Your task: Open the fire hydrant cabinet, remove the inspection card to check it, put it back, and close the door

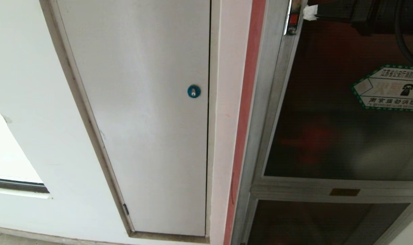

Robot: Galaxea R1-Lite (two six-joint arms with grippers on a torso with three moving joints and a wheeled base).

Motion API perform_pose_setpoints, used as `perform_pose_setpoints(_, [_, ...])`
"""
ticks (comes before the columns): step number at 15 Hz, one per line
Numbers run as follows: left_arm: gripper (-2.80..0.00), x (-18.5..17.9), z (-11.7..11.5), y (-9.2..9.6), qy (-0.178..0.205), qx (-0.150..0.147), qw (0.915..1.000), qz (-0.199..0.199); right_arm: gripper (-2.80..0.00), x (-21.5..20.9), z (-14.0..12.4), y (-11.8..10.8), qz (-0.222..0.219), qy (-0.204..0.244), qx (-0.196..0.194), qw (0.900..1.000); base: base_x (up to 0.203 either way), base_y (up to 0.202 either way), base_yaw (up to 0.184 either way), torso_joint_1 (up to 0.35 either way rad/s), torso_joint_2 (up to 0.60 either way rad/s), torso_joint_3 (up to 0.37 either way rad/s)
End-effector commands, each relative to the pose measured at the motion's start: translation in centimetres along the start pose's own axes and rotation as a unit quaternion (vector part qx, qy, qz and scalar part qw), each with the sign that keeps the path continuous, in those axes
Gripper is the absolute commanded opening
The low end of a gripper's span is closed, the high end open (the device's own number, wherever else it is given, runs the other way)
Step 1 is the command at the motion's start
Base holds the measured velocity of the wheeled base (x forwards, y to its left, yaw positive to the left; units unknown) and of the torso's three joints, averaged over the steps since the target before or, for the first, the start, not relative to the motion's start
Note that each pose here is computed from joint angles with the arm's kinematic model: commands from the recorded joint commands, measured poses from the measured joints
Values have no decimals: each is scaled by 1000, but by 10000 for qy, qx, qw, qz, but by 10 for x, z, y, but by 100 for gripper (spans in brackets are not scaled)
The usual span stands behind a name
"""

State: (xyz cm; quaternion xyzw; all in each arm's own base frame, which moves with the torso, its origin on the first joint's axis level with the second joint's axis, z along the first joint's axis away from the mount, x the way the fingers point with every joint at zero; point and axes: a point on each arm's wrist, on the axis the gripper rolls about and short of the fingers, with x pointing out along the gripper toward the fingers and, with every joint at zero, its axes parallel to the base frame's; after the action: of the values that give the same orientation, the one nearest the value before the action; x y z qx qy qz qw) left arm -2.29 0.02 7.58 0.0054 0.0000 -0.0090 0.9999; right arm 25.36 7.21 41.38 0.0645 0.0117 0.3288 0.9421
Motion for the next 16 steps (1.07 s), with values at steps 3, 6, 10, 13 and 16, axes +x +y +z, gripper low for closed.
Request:
perform_pose_setpoints(3, [-280,0,0,0,1,-1,10000,-2,-280,9,-1,-3,-18,10,10,10000,0,0,0,0,0,0])
perform_pose_setpoints(6, [-280,0,0,0,0,-1,10000,-2,-280,18,-4,-8,-221,6,16,9998,0,0,0,0,0,0])
perform_pose_setpoints(10, [-280,0,0,0,0,-1,10000,-2,-280,28,-2,-13,-366,-139,-39,9992,0,0,0,0,0,0])
perform_pose_setpoints(13, [-280,0,0,0,1,-1,10000,-2,-280,33,-5,-16,-381,-83,-16,9992,0,0,0,0,0,0])
perform_pose_setpoints(16, [-280,0,0,0,7,-1,10000,-2,-280,37,-6,-19,-462,-86,-13,9989,0,0,0,0,0,0])
